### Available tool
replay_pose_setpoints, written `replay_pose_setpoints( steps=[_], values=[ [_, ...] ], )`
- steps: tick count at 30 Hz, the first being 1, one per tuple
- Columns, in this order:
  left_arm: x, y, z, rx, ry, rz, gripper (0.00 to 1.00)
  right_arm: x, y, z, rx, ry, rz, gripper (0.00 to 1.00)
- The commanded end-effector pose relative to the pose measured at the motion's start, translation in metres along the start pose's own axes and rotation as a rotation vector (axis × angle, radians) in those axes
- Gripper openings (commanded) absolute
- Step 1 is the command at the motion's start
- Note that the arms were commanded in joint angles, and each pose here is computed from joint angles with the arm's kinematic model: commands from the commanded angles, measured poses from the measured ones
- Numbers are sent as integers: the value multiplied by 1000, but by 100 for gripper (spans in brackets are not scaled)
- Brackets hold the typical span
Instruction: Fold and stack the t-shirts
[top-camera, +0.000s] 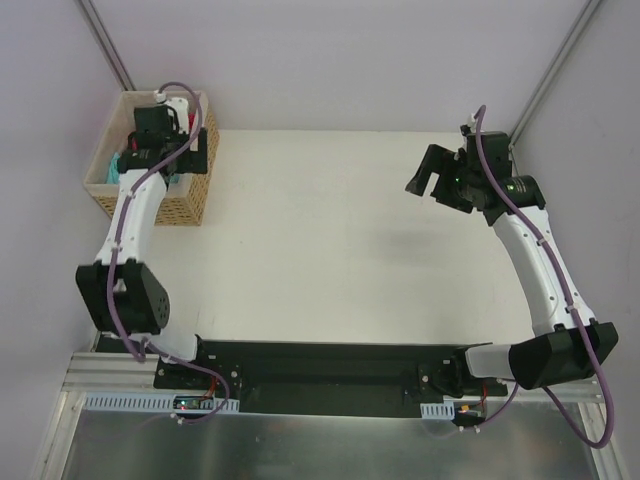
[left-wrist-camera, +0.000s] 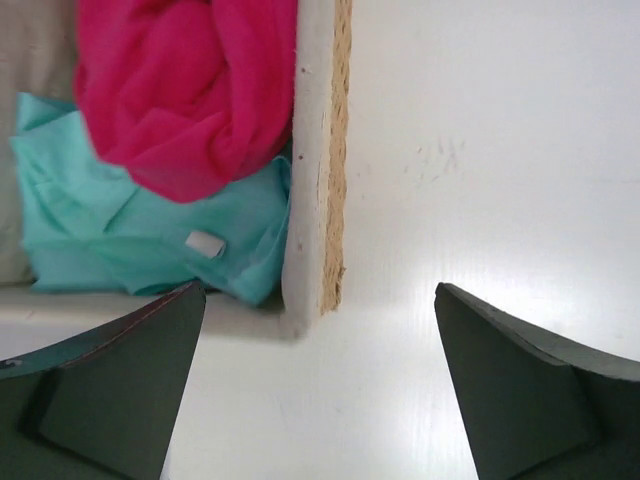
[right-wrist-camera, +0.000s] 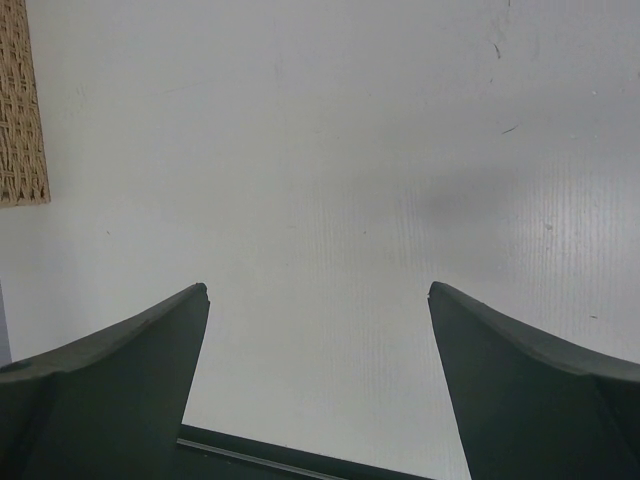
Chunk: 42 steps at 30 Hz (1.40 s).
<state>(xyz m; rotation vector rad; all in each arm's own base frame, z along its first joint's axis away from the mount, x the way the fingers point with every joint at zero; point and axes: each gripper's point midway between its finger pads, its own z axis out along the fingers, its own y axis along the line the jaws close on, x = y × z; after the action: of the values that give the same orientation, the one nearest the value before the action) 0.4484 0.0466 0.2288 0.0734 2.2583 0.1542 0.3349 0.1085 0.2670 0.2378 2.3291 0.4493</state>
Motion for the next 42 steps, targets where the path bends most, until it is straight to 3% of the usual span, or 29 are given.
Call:
replay_pose_setpoints(
  steps=[1,8,13,18,21,23,26,32,36,39,42],
  values=[
    [-34,-8,-100,35,-243,-183,99,-1,10,-6,-58,-25,-2,96],
    [26,-5,-114,-65,-169,-421,99,11,5,-11,-68,-42,-12,96],
    [32,-3,-109,-98,-152,-519,99,15,6,-14,-85,-37,-21,96],
    [5,-7,-108,-49,-174,-567,99,12,9,-17,-98,-45,-25,96],
    [-33,-44,-111,214,-197,-404,99,10,11,-17,-105,-53,-27,96],
    [-45,-60,-128,344,-227,-162,99,9,11,-17,-106,-54,-29,96],
    [-63,-62,-146,384,-319,42,99,9,12,-13,-107,-47,-30,96],
    [-135,-74,-190,500,-523,167,99,2,20,-2,-123,-25,3,96],
    [-171,-48,-156,372,-528,135,99,-5,29,1,-143,-21,5,96],
    [-178,-49,-143,382,-532,163,84,-10,28,1,-125,-39,-3,96],
    [-189,-45,-145,369,-547,100,82,-14,22,2,-93,-56,-10,96]
  ],
)
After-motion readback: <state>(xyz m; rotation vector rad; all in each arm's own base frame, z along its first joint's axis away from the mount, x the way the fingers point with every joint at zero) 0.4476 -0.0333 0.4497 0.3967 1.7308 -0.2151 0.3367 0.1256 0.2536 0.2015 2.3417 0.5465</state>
